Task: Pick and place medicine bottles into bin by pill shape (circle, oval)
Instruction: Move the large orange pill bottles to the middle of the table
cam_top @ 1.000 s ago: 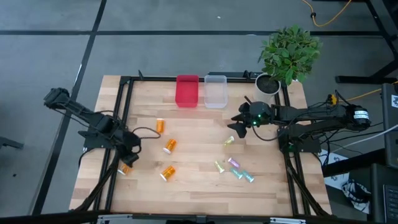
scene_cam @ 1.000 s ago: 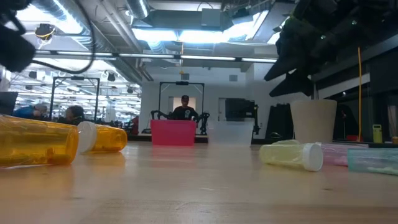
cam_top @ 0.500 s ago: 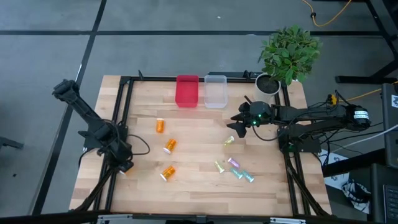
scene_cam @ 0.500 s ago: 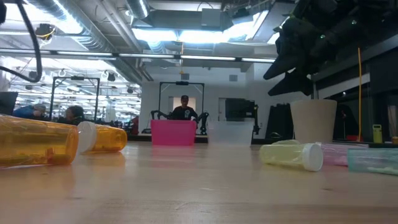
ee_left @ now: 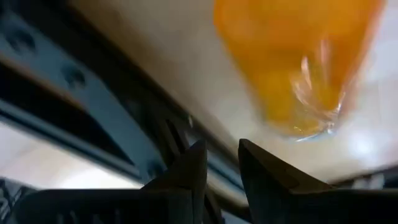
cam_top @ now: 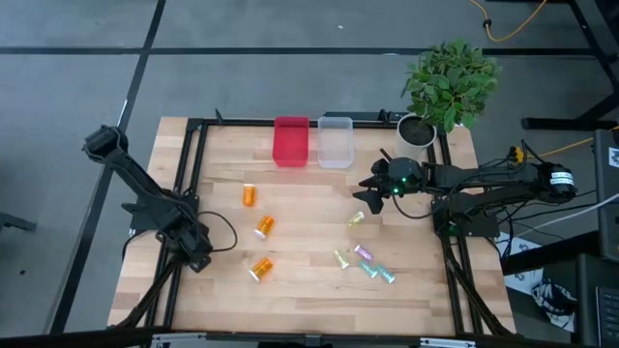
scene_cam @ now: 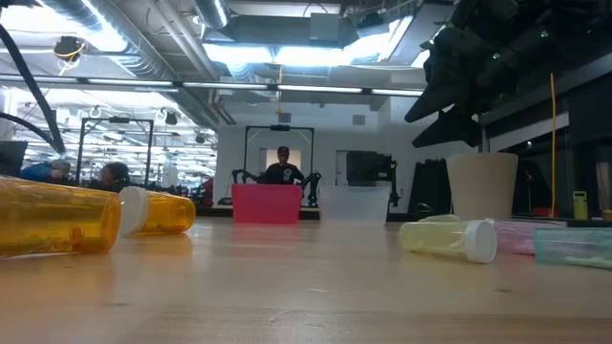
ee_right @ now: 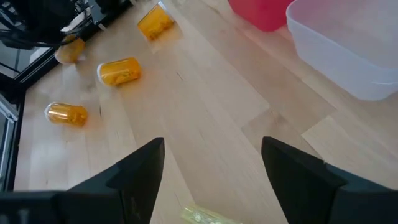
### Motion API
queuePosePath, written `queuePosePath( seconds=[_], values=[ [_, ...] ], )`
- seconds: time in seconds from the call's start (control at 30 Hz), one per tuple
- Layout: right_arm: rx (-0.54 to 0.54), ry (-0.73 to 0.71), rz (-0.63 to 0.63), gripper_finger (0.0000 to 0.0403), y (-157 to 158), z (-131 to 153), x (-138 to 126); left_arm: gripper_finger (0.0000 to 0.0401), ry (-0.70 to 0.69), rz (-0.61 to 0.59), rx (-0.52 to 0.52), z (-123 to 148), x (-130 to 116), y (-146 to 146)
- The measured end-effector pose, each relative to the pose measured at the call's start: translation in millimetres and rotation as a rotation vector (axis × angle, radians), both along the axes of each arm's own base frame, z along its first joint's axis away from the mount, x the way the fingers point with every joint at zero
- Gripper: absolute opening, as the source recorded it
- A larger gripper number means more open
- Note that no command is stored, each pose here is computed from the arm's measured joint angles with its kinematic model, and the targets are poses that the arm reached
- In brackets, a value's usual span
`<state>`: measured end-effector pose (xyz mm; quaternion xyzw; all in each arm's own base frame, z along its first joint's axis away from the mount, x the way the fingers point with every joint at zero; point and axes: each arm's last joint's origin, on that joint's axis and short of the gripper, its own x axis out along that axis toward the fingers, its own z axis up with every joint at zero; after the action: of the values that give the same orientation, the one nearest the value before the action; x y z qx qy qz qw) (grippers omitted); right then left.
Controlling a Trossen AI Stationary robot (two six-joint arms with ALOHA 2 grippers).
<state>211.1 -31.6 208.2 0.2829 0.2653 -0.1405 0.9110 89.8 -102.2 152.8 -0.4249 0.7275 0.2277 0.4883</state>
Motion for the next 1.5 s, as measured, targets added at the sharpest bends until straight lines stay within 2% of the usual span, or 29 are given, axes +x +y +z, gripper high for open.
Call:
queuePosePath(
  seconds=[0.33, 0.5, 0.6, 0.77, 1.0, 1.17, 1.27, 1.37, 1.43, 1.5],
  values=[
    [0.000, 0.000, 0.000, 0.0271, 0.0, 0.0, 0.0, 0.0087, -0.317, -0.087, 0.232, -10.5, 28.1, 9.6],
    [-0.001, 0.000, 0.001, 0.0271, 0.0, 0.0, 0.0, 0.0087, -0.416, -0.214, 0.379, -16.6, 47.1, 26.5],
    [-0.001, 0.000, 0.000, 0.0271, -0.1, 0.0, 0.0, 0.0087, -0.390, -0.261, 0.368, -20.3, 54.7, 36.3],
    [-0.005, 0.002, 0.003, 0.0271, 0.0, -0.1, -0.1, 0.0087, -0.335, -0.201, 0.302, -21.8, 57.8, 45.9],
    [-0.006, 0.003, 0.004, 0.0271, -0.1, -0.2, -0.1, 0.0087, -0.354, -0.249, 0.362, -21.9, 60.5, 58.0],
    [-0.007, 0.002, 0.004, 0.0271, -0.1, -0.1, -0.1, 0.0087, -0.452, -0.304, 0.496, -20.3, 72.2, 72.4],
    [-0.007, 0.002, 0.004, 0.0271, 0.0, -0.1, -0.1, 0.0087, -0.563, -0.354, 0.693, -8.0, 91.4, 81.7],
    [-0.008, -0.002, 0.003, 0.0271, -0.1, 0.2, 0.2, 0.0087, -0.682, -0.420, 0.827, 9.8, 115.4, 86.7],
    [-0.008, -0.005, 0.003, 0.0271, -0.2, 0.4, 0.4, 0.0087, -0.748, -0.453, 0.872, 22.7, 130.8, 89.4],
    [-0.008, -0.004, 0.004, 0.0271, -0.1, 0.4, 0.3, 0.0087, -0.792, -0.490, 0.870, 36.8, 141.7, 89.0]
  ],
)
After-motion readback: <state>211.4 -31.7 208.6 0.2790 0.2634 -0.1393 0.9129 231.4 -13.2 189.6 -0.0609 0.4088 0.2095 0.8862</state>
